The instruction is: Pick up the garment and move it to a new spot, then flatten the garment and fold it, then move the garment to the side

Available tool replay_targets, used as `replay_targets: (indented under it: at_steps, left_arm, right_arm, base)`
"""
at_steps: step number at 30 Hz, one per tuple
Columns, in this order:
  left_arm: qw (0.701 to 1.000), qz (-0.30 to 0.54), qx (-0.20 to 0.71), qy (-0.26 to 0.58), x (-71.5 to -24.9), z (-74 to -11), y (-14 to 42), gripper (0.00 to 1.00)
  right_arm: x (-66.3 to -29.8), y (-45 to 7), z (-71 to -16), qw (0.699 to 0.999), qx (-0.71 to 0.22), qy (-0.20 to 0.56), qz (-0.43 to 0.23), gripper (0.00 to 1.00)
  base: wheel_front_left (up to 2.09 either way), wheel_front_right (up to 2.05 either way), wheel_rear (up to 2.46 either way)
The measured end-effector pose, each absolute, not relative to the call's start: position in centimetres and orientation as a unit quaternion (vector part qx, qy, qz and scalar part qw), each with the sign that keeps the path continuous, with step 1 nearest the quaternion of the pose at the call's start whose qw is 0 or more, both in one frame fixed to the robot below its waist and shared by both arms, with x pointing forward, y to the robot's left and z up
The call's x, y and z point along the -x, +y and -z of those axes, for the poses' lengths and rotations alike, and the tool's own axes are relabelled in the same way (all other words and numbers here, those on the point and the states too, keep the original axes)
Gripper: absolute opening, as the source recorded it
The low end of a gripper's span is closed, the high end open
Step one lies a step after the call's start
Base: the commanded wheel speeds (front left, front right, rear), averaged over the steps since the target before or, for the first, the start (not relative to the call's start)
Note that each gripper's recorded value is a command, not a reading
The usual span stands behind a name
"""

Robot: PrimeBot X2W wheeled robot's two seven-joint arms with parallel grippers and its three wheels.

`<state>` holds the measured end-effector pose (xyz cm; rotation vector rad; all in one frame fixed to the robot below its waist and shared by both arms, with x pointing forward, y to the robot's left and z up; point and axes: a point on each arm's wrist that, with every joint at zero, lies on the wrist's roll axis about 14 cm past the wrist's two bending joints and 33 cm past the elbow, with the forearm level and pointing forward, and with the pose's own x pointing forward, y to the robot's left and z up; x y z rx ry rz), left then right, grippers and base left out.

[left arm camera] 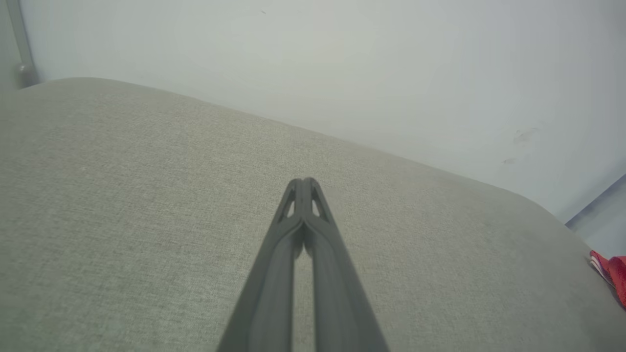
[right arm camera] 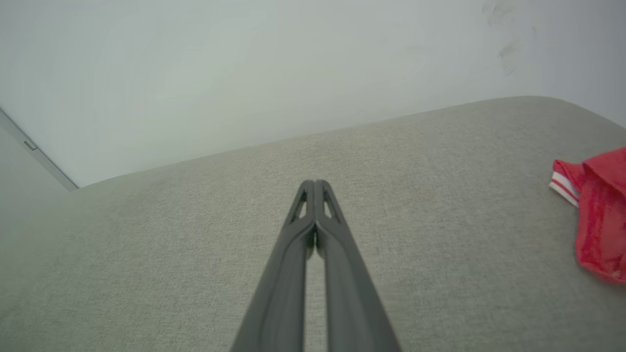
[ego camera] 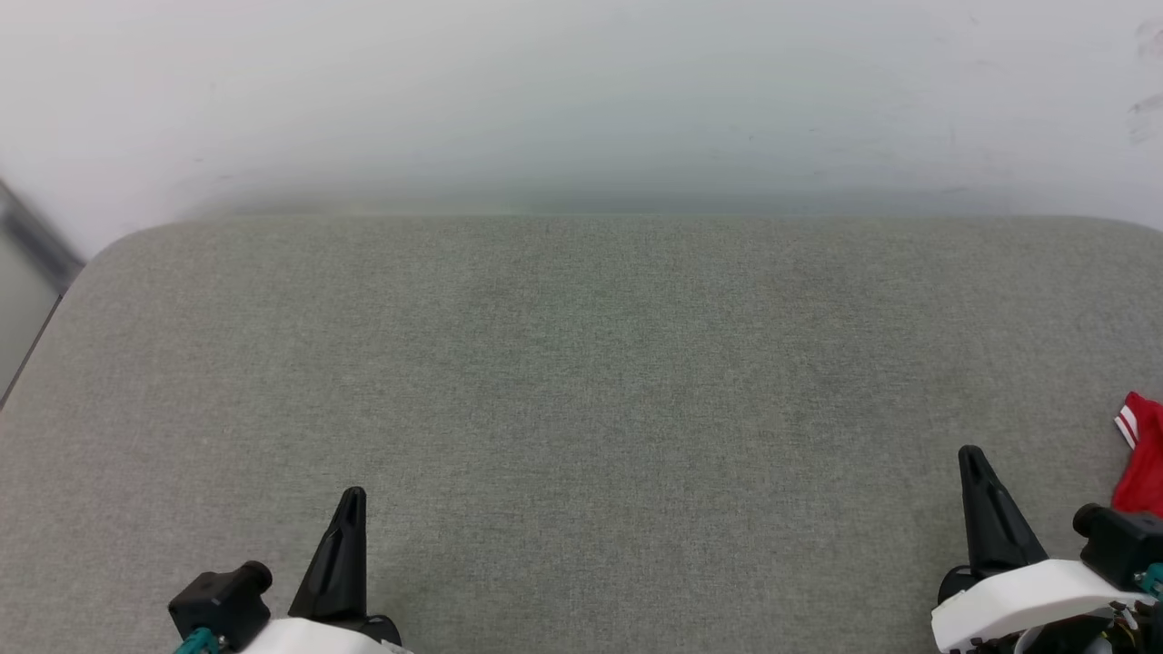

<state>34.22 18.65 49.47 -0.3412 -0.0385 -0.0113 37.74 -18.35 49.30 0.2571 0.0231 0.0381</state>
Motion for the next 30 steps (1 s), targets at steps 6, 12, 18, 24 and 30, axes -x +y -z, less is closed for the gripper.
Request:
replay_targets:
  at_steps: [6,12,18,24,30]
  left_arm:
    - [0.975,-0.004,0.221,-0.014,-34.5,-49.3,19.0,0.00]
    - [0.964,-0.010,0.267,-0.011,-35.0,-49.3,19.3,0.00]
    - [0.951,-0.017,0.309,-0.008,-35.3,-49.2,19.7,0.00]
    - [0.937,-0.022,0.349,-0.004,-35.5,-49.1,19.9,0.00]
    - [0.922,-0.024,0.386,-0.003,-35.9,-49.2,20.0,0.00]
  right_arm:
    - [-37.7,-18.6,-49.1,0.983,-0.184,0.016,-0.010,0.00]
    - [-37.7,-18.8,-48.9,0.972,-0.234,0.021,-0.003,0.00]
    - [-37.9,-18.9,-49.2,0.960,-0.280,0.019,0.001,0.00]
    - [-38.0,-19.1,-49.0,0.946,-0.324,0.022,0.007,0.00]
    - [-38.0,-19.2,-48.9,0.931,-0.363,0.025,0.011,0.00]
  base:
    - [0.00,0.00,0.00]
    - [0.00,0.00,0.00]
    - [0.00,0.00,0.00]
    - [0.00,0.00,0.00]
    - [0.00,0.00,0.00]
